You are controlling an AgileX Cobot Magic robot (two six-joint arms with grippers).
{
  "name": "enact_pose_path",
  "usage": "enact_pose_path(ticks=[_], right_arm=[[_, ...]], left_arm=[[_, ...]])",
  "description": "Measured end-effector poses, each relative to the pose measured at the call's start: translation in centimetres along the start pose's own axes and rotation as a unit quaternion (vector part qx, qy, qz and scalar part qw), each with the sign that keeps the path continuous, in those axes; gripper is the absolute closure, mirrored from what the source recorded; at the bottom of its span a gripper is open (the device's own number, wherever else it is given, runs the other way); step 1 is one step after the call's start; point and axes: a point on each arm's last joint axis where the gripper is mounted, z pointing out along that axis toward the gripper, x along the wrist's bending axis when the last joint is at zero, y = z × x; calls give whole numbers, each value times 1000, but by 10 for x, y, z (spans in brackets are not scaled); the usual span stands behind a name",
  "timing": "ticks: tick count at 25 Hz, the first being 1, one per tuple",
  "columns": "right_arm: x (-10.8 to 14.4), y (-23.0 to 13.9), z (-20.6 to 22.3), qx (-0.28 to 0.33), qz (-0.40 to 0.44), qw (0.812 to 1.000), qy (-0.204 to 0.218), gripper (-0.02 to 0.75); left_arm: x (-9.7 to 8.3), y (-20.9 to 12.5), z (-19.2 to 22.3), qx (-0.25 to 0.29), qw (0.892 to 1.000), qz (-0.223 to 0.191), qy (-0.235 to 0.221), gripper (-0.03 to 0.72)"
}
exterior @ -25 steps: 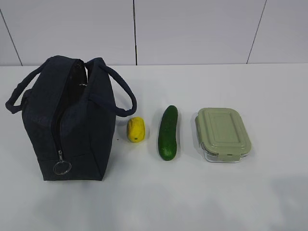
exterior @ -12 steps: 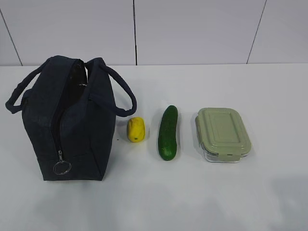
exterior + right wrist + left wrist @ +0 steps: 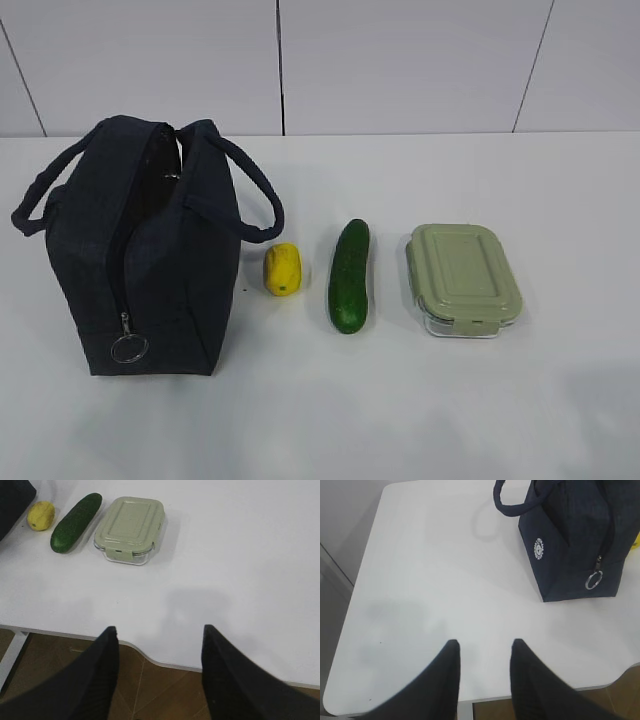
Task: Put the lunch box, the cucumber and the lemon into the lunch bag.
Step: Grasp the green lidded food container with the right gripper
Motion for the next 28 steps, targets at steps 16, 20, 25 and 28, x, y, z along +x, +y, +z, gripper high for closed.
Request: enact_pose_path(ticks=[16, 20, 25, 28], right_arm=[[11, 19, 10, 21, 44, 996, 74, 331], [19, 40, 34, 64, 96, 984, 138, 331], [28, 71, 69, 110, 150, 958, 216, 331], [33, 93, 89, 124, 159, 944, 263, 331]], left_arm=[[0, 0, 0, 0, 1000, 0, 0, 442], [0, 0, 0, 0, 1000, 0, 0, 442], [0, 0, 0, 0, 1000, 0, 0, 443], [0, 0, 0, 0, 1000, 0, 0, 455]])
